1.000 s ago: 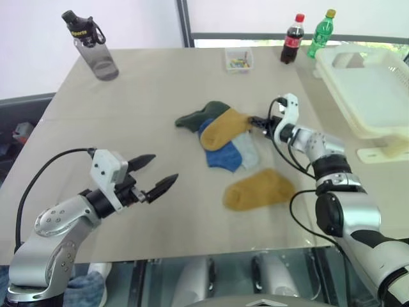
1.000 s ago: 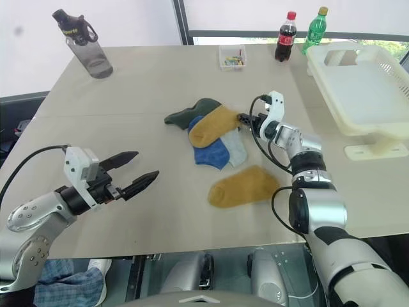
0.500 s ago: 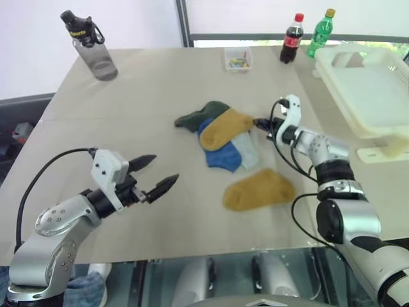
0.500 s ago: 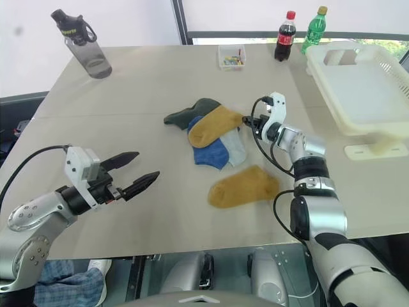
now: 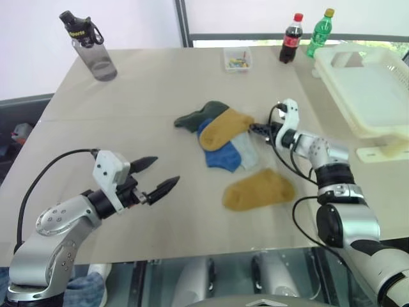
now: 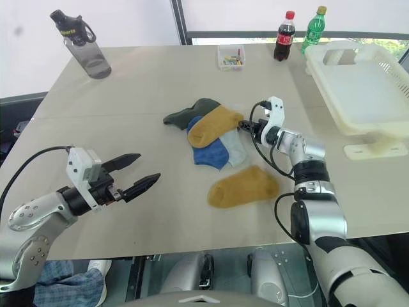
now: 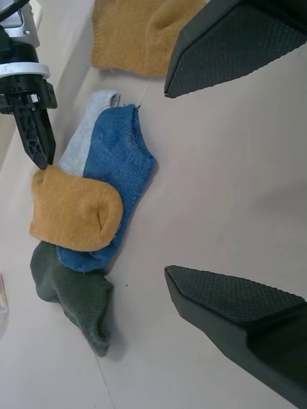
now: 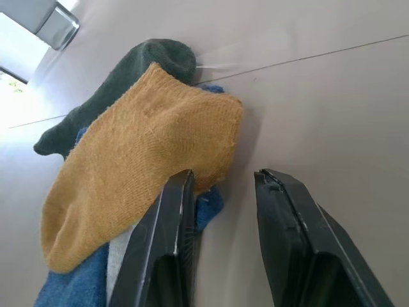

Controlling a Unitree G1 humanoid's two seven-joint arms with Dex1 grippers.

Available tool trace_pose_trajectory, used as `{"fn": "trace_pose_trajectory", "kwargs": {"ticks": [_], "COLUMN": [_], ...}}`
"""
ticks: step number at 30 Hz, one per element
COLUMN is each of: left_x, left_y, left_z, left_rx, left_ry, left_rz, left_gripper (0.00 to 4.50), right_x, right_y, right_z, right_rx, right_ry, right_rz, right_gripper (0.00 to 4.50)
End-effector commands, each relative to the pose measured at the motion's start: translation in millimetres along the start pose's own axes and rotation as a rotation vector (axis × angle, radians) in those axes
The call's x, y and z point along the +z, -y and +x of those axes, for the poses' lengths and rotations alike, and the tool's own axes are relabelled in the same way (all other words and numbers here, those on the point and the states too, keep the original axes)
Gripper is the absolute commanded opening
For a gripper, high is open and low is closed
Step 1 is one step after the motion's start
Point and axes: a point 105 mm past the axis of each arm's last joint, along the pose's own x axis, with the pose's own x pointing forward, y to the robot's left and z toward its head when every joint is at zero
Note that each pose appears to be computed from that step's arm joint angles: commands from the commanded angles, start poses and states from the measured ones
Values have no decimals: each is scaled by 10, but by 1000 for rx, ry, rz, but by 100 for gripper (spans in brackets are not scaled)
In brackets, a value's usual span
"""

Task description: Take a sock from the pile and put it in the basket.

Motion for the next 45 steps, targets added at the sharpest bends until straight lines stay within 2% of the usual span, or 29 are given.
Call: {"fn": "trace_pose_trajectory", "kwargs": {"ticks": [1,8,11,12,13,22,24,31,37,40,45], "left_x": [58,42,36,34,33,22,16,-11,-30,-31,-27], "left_y": [31,38,36,37,37,58,64,80,95,104,98], "left_z": [7,6,5,5,5,5,-1,-10,5,38,221], "left_rx": [-14,-16,-15,-15,-15,-22,-23,-28,-53,-71,-74], "left_ry": [15,14,13,13,12,10,8,2,-7,-9,11], "left_rz": [28,24,24,24,24,19,17,9,2,0,-41], "left_gripper": [450,450,450,450,450,450,450,450,450,450,450], "right_x": [148,125,135,135,135,108,110,-71,-225,-310,-327], "right_y": [-132,-198,-187,-185,-183,-300,-340,-137,-256,-280,-147], "right_z": [-11,20,20,17,15,-116,-205,-627,-1035,-1150,-1190], "right_rx": [50,73,66,65,64,104,106,-13,-7,-13,-81], "right_ry": [50,57,67,68,68,48,48,3,-52,-84,-80], "right_rz": [-13,14,7,6,5,-7,-8,-15,-8,-12,-1], "right_gripper": [157,157,75,17,6,6,6,6,6,6,6]}}
